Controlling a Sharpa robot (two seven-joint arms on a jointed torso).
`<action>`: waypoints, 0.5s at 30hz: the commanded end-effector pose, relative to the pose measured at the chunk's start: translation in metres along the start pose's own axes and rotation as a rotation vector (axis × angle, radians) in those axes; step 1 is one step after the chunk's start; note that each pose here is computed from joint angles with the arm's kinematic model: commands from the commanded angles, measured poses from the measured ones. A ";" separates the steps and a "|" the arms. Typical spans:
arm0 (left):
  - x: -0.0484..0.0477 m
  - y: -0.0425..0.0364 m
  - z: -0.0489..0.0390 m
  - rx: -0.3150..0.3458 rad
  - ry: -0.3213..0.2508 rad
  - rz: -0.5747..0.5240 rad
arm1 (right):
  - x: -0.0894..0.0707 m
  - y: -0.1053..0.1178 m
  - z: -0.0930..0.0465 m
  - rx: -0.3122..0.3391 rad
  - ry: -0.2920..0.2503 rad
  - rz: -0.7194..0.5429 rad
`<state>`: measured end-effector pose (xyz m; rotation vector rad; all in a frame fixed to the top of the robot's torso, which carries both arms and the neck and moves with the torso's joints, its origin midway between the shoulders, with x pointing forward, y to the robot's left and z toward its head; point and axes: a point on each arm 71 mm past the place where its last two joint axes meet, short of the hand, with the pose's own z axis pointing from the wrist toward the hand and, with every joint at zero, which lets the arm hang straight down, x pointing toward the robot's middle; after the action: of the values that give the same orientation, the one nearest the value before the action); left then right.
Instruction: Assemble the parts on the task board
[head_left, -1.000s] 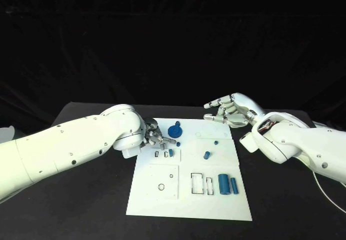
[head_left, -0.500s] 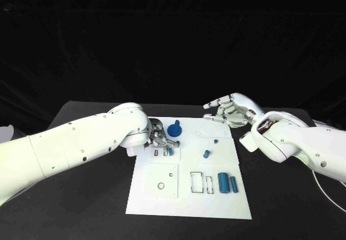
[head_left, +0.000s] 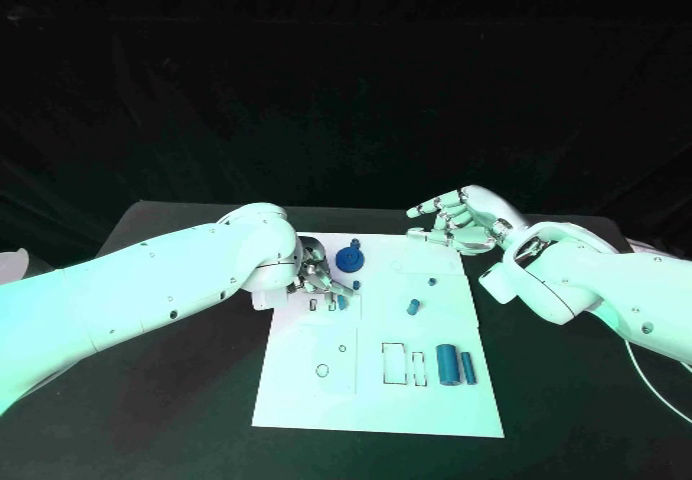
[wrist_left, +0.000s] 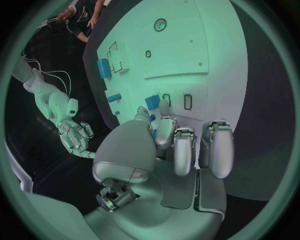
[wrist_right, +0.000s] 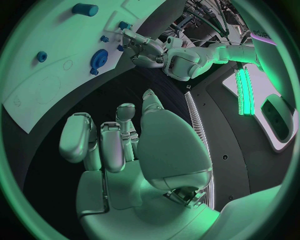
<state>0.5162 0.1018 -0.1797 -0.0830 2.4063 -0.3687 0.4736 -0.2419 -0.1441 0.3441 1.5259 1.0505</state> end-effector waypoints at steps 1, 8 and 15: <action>0.0008 0.0024 0.0007 -0.074 0.018 0.029 | 0.002 0.001 0.000 -0.005 0.018 -0.005; 0.0015 -0.0007 0.0025 -0.071 0.014 0.026 | 0.003 0.000 0.001 -0.004 0.021 -0.005; 0.0026 -0.0032 0.0025 -0.066 0.014 0.028 | 0.004 0.000 0.001 -0.004 0.024 -0.004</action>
<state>0.5166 0.0947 -0.1809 -0.0651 2.4118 -0.3666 0.4742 -0.2399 -0.1455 0.3429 1.5318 1.0532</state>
